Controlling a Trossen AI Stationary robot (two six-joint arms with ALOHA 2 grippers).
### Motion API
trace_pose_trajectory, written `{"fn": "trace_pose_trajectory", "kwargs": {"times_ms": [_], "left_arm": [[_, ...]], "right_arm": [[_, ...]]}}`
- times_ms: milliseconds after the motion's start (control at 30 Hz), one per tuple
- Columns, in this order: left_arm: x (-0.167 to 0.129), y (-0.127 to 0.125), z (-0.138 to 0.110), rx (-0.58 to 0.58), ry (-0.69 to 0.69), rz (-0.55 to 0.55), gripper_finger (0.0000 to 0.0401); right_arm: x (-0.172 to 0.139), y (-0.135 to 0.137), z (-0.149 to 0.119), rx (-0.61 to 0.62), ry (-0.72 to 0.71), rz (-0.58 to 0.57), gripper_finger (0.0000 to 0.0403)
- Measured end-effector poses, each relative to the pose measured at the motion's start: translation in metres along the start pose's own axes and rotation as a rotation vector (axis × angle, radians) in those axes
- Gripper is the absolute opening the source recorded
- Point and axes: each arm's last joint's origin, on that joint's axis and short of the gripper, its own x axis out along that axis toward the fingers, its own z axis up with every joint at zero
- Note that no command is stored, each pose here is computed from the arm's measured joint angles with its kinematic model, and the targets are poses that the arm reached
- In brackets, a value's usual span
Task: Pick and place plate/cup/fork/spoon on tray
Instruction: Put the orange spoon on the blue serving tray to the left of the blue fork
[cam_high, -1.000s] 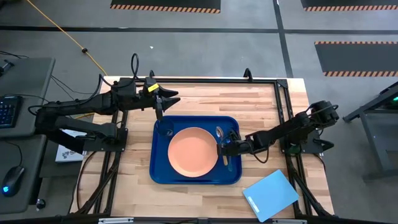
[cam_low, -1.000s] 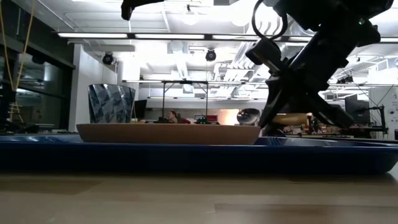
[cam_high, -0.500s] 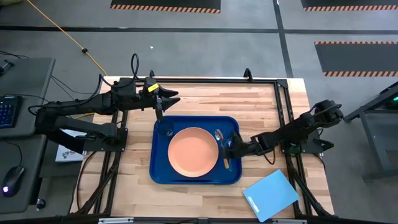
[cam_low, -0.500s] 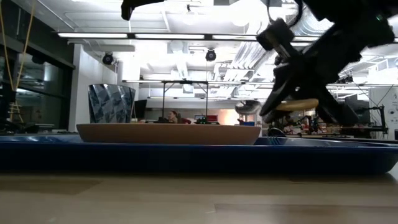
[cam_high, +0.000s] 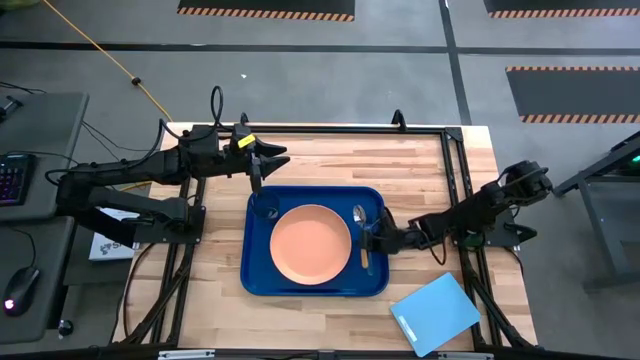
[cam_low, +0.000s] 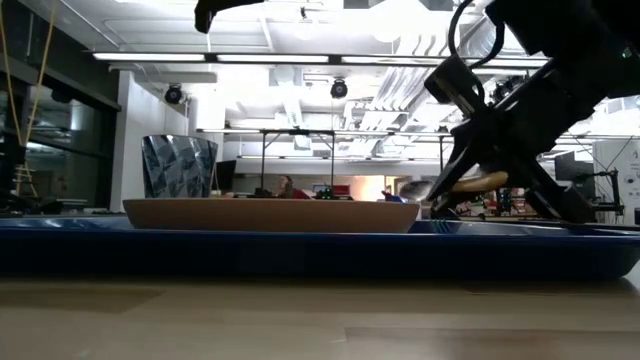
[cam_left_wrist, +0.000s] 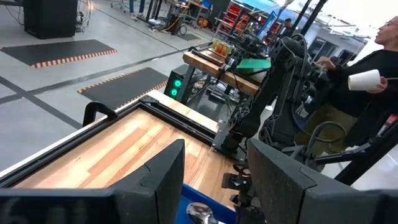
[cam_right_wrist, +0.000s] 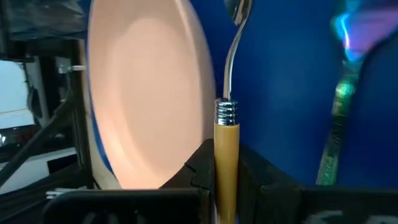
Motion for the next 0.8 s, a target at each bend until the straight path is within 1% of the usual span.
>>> {"fn": "trace_pose_trajectory", "kwargs": {"times_ms": [200,433,633,800], "left_arm": [[0.0000,0.0000,0.0001,-0.001,-0.001,0.000,0.0164],[0.0000,-0.0002,0.0006,-0.002,-0.006,-0.002,0.0164],[0.0000,-0.0001,0.0005,-0.001,-0.005,-0.002,0.0164],[0.0000,-0.0001,0.0005,-0.001,-0.005,-0.002,0.0164]], "right_arm": [[0.0002,-0.0004,0.0001,0.056,0.022,-0.009,0.0021],[0.0002,-0.0008,0.0000,0.090,0.024,-0.014,0.0040],[0.0002,-0.0008,0.0000,0.099,0.025,-0.014,0.0042],[0.0002,-0.0024,-0.0001,0.134,0.036,-0.033,0.0043]]}}
